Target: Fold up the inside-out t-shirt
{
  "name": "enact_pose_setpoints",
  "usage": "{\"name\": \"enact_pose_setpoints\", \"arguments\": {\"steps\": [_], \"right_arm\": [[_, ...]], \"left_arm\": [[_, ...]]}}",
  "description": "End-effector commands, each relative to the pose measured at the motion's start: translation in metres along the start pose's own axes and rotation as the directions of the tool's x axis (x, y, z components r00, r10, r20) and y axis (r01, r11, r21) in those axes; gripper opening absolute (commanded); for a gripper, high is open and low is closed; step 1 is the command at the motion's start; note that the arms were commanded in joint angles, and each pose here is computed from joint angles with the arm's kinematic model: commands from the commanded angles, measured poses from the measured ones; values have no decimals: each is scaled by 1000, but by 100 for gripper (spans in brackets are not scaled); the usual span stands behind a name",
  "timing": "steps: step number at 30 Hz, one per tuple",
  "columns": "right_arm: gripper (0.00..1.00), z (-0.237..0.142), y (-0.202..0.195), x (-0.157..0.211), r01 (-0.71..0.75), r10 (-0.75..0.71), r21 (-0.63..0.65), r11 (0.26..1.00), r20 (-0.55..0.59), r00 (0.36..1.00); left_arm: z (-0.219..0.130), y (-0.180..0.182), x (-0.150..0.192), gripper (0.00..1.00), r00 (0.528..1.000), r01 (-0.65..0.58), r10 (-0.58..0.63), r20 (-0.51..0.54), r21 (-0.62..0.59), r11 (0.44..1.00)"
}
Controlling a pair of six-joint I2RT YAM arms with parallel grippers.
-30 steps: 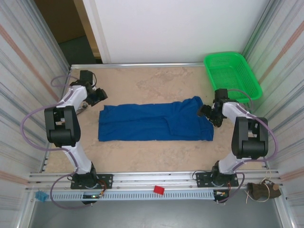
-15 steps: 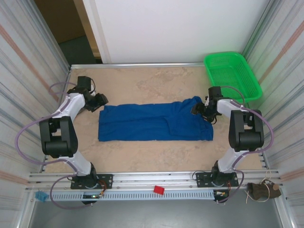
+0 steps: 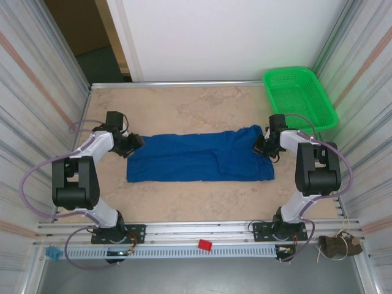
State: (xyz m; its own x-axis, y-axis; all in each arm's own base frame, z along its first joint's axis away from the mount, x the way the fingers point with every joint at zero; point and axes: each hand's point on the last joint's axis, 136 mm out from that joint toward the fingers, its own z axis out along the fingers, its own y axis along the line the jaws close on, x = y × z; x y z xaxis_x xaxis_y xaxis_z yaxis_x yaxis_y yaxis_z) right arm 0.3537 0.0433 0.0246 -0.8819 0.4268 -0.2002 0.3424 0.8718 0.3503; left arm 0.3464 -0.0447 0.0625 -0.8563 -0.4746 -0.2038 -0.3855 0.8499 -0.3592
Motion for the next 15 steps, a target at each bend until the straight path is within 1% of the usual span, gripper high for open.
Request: {"name": "enact_pose_setpoints", "arguments": {"steps": [1, 3, 7, 10, 13, 15], "right_arm": [[0, -27, 0, -4, -13, 14, -29, 999, 31, 999], [0, -40, -4, -8, -28, 29, -24, 999, 55, 998], [0, -68, -13, -15, -43, 42, 11, 999, 112, 993], [0, -91, -18, -20, -59, 56, 14, 998, 156, 986], [0, -114, -14, -23, -57, 56, -2, 998, 194, 979], [0, -128, -6, -23, -45, 51, -33, 998, 213, 976]], "left_arm": [[12, -1, 8, 52, 999, 32, -32, -14, -12, 999], [22, -3, 16, 52, 999, 23, -24, -37, -38, 999], [42, -6, 45, 52, 996, -12, 3, -94, -98, 995], [52, -11, 70, 52, 994, -17, 5, -111, -104, 994], [51, -23, 85, 52, 994, -36, 26, -107, -88, 995], [42, -37, 80, 52, 995, -57, 53, -81, -60, 997]]}}
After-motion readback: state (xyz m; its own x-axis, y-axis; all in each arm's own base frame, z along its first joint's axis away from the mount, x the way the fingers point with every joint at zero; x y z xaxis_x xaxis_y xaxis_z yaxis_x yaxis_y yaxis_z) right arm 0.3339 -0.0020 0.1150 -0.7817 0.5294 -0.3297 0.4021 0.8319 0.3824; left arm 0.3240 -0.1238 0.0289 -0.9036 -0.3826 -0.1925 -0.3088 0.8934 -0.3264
